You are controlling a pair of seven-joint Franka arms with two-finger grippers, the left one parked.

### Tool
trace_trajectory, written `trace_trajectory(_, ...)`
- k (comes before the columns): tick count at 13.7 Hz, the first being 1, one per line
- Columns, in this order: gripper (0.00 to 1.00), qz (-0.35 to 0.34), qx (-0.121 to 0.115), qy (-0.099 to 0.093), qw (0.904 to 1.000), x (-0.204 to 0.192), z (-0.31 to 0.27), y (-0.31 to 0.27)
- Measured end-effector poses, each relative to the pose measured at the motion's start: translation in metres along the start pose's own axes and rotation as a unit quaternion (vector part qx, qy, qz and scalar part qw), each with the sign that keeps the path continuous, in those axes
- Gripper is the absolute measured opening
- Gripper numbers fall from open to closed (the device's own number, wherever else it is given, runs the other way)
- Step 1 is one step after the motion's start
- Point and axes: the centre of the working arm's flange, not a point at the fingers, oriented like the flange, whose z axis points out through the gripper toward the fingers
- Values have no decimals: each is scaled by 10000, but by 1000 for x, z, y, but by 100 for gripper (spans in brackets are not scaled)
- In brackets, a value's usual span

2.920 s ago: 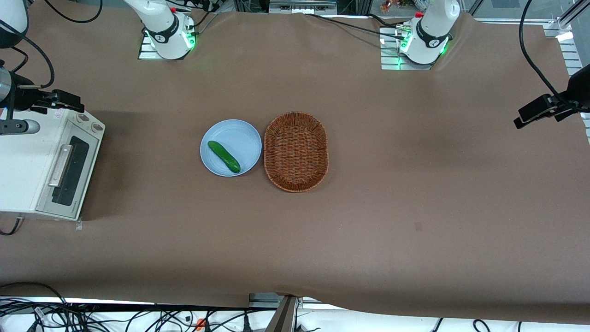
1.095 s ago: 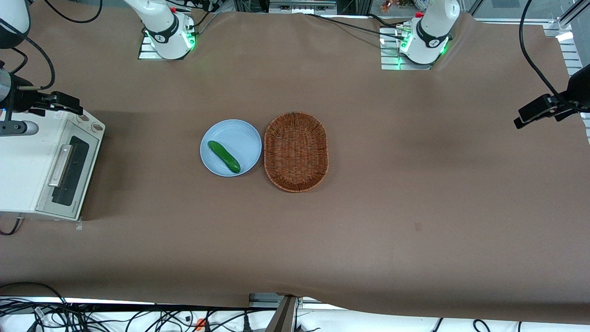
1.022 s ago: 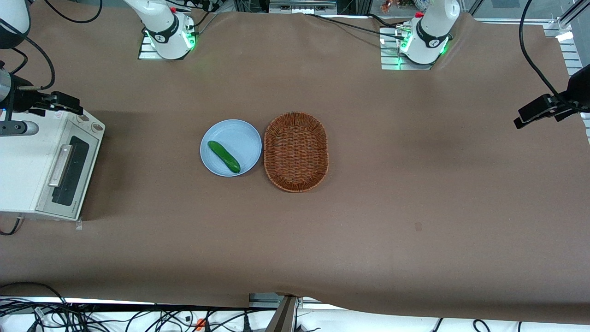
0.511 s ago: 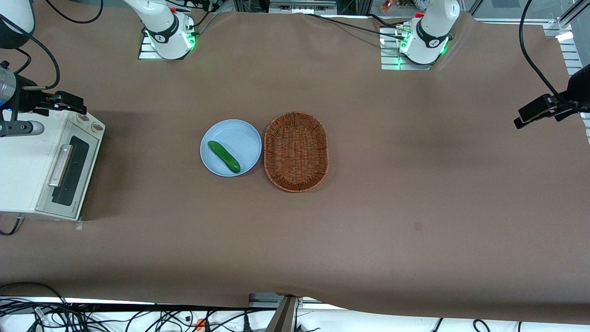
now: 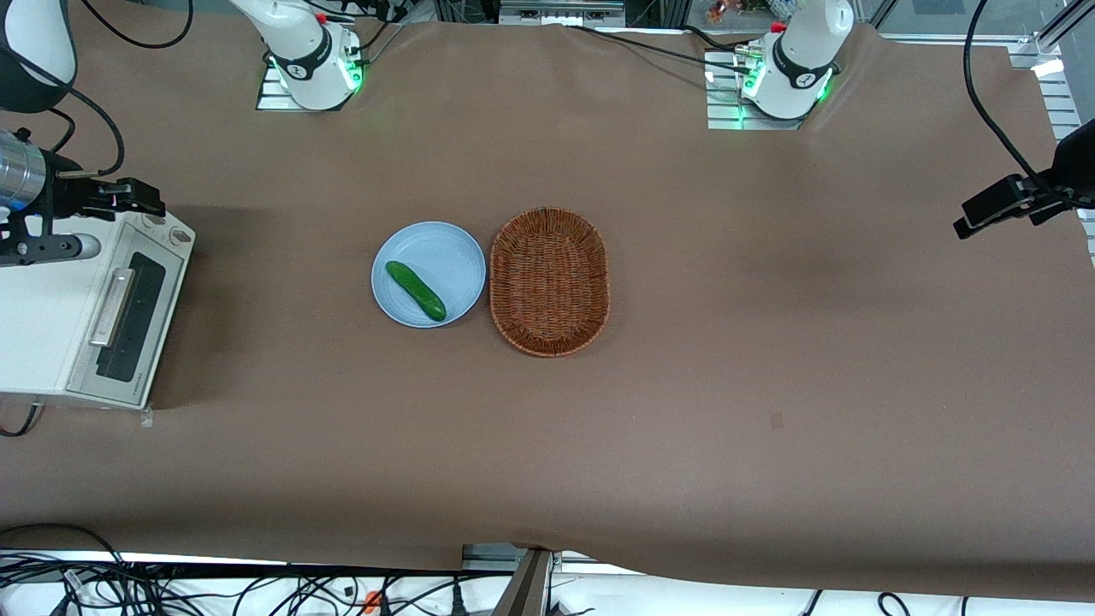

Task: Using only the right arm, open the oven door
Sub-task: 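Move the right gripper toward the silver handle of the toaster oven door, then lower the right gripper onto the silver door handle and close it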

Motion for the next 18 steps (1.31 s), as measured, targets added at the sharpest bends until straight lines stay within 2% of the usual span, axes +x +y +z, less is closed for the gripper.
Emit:
trace_trajectory(5,4,17,-1,-81,10000,-1,2,2)
trace_trajectory(7,1,21,-98,-98,9999,-2,2,4)
trace_trajectory(11,1,35,-507,-176,9986,0,3,-2)
trace_trajectory(13,1,209,-681,-294,9970,9,16,-6)
trace_trajectory(16,1,407,-1296,-342,9901,49,58,-30)
trace_trajectory(18,1,387,-1547,-272,9868,70,78,-50)
